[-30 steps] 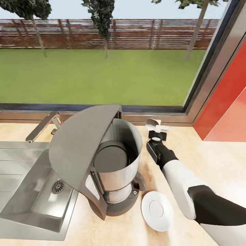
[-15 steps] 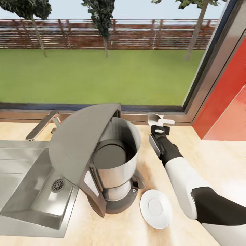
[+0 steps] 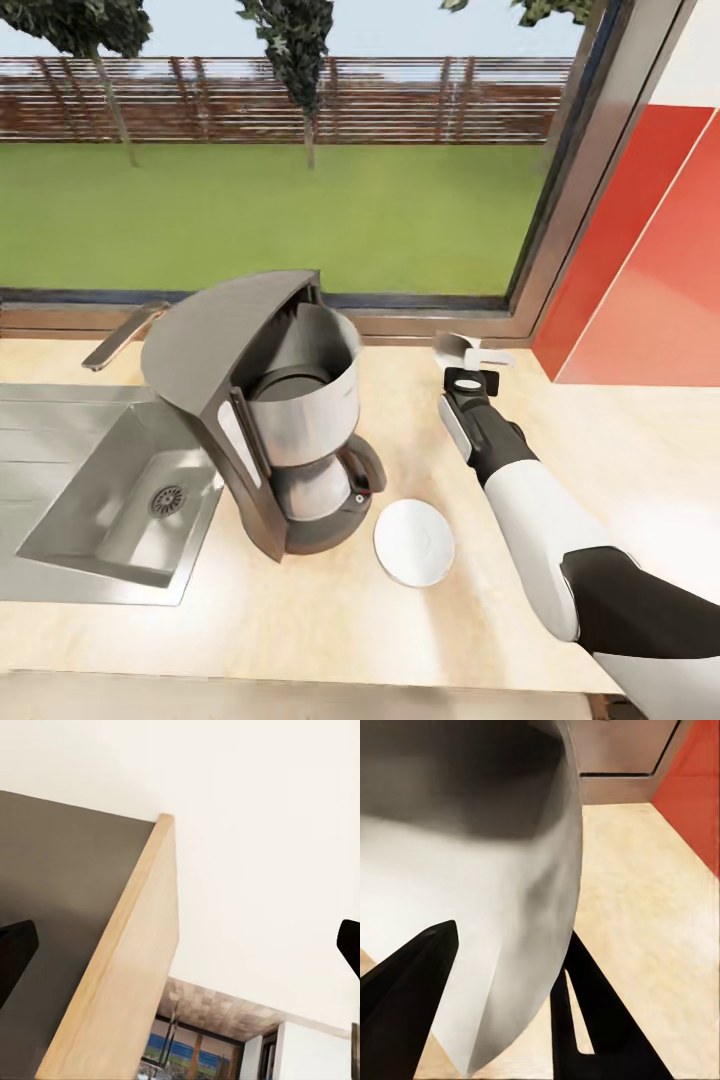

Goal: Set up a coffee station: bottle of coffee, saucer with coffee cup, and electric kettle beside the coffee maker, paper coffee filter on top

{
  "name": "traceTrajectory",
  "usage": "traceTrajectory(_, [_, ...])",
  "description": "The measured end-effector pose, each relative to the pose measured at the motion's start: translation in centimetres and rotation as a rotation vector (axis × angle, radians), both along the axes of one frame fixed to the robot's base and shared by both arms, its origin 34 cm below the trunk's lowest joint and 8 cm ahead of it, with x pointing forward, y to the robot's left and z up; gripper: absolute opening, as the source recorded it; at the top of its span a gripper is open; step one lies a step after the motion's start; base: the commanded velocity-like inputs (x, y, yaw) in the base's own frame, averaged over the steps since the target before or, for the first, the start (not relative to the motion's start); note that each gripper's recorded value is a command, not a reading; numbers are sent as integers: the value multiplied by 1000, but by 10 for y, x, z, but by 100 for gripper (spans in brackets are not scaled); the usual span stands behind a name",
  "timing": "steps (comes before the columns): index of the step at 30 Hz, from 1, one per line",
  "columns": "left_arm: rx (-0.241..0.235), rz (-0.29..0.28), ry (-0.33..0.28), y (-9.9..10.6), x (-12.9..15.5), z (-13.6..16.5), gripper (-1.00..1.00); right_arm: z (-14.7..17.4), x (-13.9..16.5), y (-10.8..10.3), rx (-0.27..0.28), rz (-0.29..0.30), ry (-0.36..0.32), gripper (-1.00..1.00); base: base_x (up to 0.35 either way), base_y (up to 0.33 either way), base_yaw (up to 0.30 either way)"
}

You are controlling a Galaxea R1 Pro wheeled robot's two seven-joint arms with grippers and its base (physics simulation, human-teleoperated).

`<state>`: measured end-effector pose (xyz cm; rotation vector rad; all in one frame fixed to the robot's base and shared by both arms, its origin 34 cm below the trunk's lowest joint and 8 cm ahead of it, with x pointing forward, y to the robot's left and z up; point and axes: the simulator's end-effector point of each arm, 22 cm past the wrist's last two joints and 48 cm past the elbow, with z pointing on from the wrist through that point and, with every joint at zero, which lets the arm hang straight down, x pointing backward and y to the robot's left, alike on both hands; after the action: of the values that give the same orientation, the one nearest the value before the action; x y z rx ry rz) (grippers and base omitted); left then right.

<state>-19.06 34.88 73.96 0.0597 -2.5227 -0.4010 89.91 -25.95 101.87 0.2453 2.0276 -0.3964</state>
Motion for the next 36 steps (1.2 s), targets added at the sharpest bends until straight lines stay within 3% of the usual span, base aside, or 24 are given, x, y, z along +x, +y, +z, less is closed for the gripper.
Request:
traceTrajectory(18, [7, -4, -17, 6, 5, -5, 100, 14, -1, 2, 1, 2, -16, -100, -323, 15, -53])
traceTrajectory(25, [11, -5, -28, 8, 8, -7, 100, 21, -2, 4, 1, 5, -24, -100, -55, 234, -79])
traceTrajectory(33, [10, -5, -41, 8, 12, -12, 100, 30, -3, 5, 2, 6, -34, -100, -2, 33, -79])
traceTrajectory(36, [9, -5, -47, 7, 13, -13, 100, 18, -12, 6, -9, 14, 63, -100, 0, 1, -80])
